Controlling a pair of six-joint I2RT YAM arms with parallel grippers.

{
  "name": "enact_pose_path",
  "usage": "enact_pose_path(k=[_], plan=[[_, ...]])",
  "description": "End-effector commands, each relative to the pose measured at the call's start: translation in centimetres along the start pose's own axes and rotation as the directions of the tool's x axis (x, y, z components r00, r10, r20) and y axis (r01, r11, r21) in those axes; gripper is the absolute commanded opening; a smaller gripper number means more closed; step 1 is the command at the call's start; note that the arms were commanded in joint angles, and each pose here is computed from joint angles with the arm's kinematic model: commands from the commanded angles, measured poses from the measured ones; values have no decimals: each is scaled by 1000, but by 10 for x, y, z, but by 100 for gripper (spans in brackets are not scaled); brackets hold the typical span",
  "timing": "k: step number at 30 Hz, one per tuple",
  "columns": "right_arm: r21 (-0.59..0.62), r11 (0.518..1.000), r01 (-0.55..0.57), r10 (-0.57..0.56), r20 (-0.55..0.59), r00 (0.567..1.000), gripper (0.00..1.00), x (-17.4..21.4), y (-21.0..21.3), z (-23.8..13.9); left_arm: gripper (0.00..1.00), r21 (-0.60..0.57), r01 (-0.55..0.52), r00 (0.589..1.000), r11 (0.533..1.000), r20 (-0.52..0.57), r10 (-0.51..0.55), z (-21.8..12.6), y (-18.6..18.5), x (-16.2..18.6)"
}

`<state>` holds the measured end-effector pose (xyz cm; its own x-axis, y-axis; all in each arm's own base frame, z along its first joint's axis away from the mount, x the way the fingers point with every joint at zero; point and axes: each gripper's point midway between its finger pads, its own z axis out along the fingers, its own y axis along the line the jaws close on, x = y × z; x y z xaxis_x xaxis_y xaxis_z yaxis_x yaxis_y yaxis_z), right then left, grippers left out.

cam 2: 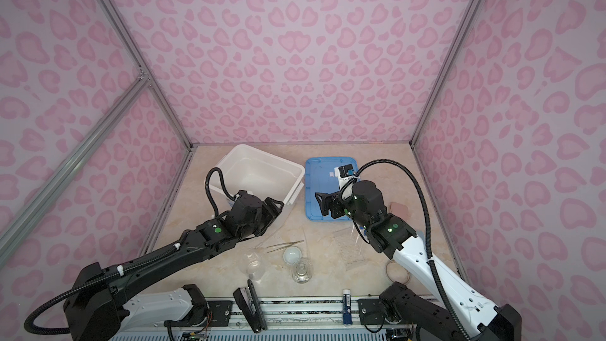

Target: Organize the chemistry lab equipment

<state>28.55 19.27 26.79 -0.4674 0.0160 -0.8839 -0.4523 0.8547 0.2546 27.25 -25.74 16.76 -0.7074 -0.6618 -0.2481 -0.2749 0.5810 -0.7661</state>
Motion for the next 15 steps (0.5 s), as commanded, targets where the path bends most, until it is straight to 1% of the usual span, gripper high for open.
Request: enact_pose_path(k=[1,3,4,6,7,9,11,12,14,15], plan=[[15,1000,-2,1,30,1000,93,-5,-3,-2,83,140,-36,998,989,-39,42,9,-42,13],[23,1000,-2,2,33,999,92,-5,-4,-4,84,176,-87,989,981,-100,105,17,-54,26],[25,1000,-2,1,35,999,92,-5,-4,-5,84,188,-108,985,976,-112,131,18,-58,28],[28,1000,-4,3,45,999,92,-7,-5,-8,89,245,-190,966,951,-125,225,13,-69,34],[31,999,-3,2,53,999,92,-8,-6,-10,91,251,-221,955,943,-139,260,11,-72,37],[42,999,-2,-1,63,998,93,-8,-8,-14,93,295,-287,919,911,-185,349,4,-80,48],[49,999,-1,-2,71,997,93,-10,-10,-17,95,330,-309,893,892,-222,392,-3,-80,57],[50,999,-1,-3,74,997,93,-10,-10,-18,97,342,-320,882,884,-233,410,-7,-79,60],[50,999,-5,1,82,997,93,-13,-10,-21,98,387,-370,849,845,-228,476,-18,-83,62],[48,999,-6,2,88,996,93,-14,-9,-22,100,374,-389,842,842,-226,489,-23,-82,58]])
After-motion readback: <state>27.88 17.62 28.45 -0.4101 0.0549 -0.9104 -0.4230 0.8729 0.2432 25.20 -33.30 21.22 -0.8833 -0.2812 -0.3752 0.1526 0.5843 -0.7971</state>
